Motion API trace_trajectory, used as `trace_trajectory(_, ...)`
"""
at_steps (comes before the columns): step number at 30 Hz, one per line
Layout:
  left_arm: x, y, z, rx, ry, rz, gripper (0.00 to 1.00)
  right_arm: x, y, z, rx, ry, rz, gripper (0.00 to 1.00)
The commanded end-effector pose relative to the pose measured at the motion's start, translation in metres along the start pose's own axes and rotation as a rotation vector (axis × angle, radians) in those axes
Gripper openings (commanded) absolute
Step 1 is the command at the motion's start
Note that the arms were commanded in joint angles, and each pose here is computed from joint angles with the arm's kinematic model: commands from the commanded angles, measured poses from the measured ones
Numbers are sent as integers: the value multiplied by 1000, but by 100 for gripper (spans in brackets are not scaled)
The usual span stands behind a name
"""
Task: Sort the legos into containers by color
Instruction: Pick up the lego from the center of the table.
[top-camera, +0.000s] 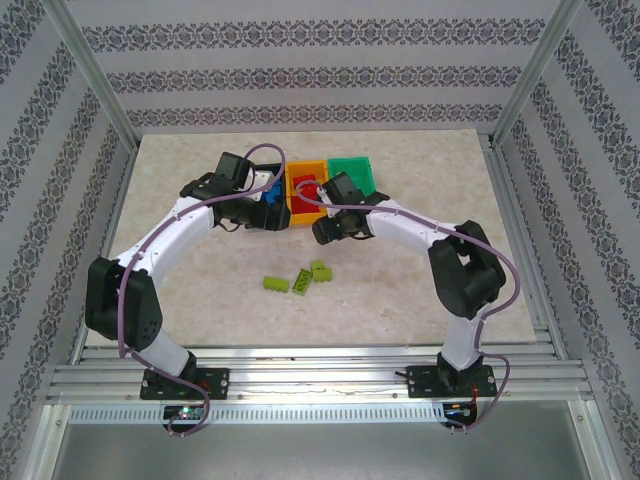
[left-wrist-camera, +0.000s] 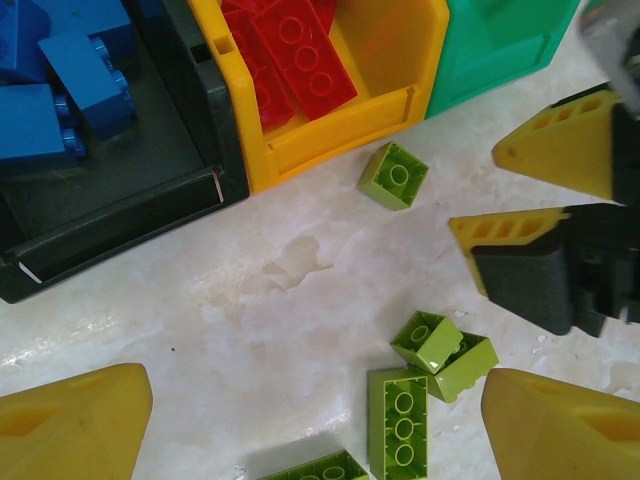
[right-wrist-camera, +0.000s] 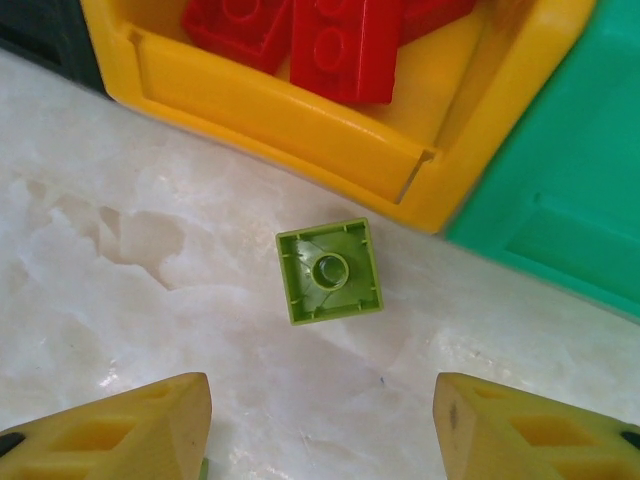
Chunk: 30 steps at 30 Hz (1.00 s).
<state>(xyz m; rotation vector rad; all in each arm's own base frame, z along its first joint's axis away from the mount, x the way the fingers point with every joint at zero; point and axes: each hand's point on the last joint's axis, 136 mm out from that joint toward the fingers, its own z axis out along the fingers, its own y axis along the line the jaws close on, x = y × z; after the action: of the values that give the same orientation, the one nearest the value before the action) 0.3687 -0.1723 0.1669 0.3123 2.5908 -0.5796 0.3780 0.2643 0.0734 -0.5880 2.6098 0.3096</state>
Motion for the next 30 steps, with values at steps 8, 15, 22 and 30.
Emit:
trace_trajectory(8,-5,0,-10,0,-7,0,86,-3,0,23,17,37,15,61)
trace_trajectory(15,-4,1,-8,3,-1,-3,86,-6,-2,36,34,53,6,61)
trace_trajectory(22,-3,2,-6,0,10,-5,86,-10,-4,50,44,65,7,61)
trace_trajectory(30,-2,2,-6,1,14,-7,86,-8,-2,63,49,86,2,61)
